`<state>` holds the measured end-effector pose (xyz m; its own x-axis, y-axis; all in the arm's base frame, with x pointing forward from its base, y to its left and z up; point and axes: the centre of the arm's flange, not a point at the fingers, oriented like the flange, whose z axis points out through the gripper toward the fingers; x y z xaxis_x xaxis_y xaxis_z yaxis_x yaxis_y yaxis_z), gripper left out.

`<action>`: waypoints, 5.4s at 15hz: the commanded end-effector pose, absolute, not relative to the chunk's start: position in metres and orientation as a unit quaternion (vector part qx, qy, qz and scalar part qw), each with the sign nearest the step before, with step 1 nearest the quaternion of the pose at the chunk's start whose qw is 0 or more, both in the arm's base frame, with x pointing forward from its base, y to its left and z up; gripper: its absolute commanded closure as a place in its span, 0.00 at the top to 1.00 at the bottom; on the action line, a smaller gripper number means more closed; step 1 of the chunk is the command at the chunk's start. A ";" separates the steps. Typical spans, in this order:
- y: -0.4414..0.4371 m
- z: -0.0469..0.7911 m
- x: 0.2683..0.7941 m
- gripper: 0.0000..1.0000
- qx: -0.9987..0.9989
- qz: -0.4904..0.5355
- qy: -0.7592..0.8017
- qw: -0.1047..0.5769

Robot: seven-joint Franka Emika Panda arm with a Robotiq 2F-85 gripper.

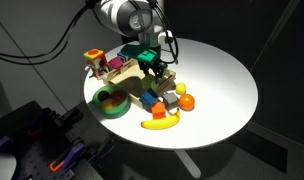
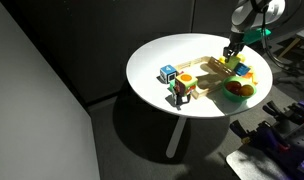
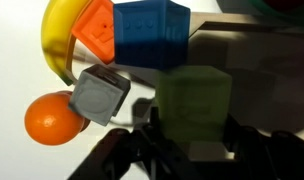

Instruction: Put the orange on the table then put the yellow and blue blocks in the box

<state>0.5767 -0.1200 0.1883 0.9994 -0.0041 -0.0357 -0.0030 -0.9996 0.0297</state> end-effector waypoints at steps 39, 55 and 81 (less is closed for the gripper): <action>-0.172 0.182 0.527 1.00 0.993 -0.112 0.031 0.005; -0.177 0.160 0.529 1.00 0.982 -0.129 0.138 -0.012; -0.119 0.206 0.528 0.31 0.989 -0.064 0.134 0.003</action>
